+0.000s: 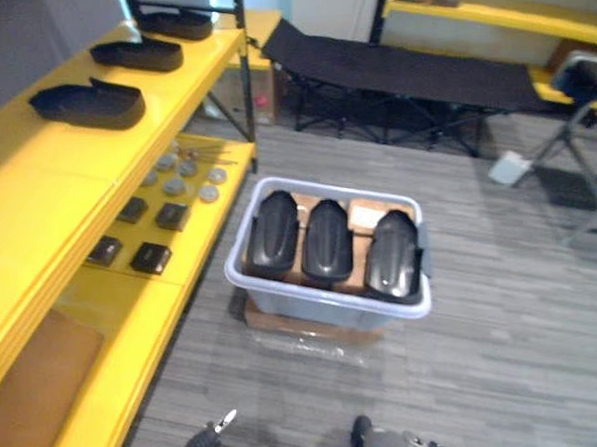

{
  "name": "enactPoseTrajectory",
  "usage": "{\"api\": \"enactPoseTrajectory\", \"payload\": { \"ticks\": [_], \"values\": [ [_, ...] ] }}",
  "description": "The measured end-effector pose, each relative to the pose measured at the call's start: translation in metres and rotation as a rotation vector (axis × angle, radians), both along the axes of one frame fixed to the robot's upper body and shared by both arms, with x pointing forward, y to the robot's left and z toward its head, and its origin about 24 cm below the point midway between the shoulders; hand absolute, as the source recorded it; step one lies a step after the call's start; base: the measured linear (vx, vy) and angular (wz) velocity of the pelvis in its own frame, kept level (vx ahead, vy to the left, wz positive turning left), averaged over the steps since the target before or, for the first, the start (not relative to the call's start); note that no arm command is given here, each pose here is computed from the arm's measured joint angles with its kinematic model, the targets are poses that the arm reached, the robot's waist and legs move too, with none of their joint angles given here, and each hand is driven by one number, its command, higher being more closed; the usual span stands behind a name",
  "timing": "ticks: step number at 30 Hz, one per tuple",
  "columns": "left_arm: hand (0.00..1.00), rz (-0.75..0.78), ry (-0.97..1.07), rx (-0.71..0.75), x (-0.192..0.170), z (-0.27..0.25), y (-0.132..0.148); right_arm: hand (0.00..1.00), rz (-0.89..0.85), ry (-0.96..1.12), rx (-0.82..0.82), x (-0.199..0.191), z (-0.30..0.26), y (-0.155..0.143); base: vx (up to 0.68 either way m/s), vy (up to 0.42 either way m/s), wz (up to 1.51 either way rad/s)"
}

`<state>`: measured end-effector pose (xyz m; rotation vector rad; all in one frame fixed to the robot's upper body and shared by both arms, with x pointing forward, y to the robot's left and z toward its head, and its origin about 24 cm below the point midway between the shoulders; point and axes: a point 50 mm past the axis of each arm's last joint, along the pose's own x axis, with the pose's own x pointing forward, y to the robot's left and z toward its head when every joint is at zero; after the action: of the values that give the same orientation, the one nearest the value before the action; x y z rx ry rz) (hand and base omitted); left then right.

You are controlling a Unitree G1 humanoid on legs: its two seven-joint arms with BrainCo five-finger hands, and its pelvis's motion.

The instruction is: Walk over and take plastic housings, then place them on the shelf

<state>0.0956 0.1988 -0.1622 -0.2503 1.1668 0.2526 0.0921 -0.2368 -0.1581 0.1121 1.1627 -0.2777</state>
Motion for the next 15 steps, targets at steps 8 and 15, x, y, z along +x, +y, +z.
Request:
{"api": "enactPoseTrajectory", "payload": {
  "ticks": [8, 15],
  "values": [
    [0.00, -0.116, -0.008, 0.085, 0.012, 0.004, 0.016, 0.00, 0.735, -0.501, 0.045, 0.073, 0.046, 0.069, 0.04, 0.082, -0.06],
    [0.00, -0.274, -0.079, 0.183, 0.028, 0.011, 0.016, 0.00, 1.178, -1.205, 0.330, 0.132, 0.173, 0.226, 0.09, 0.089, 0.11]
  ]
}}
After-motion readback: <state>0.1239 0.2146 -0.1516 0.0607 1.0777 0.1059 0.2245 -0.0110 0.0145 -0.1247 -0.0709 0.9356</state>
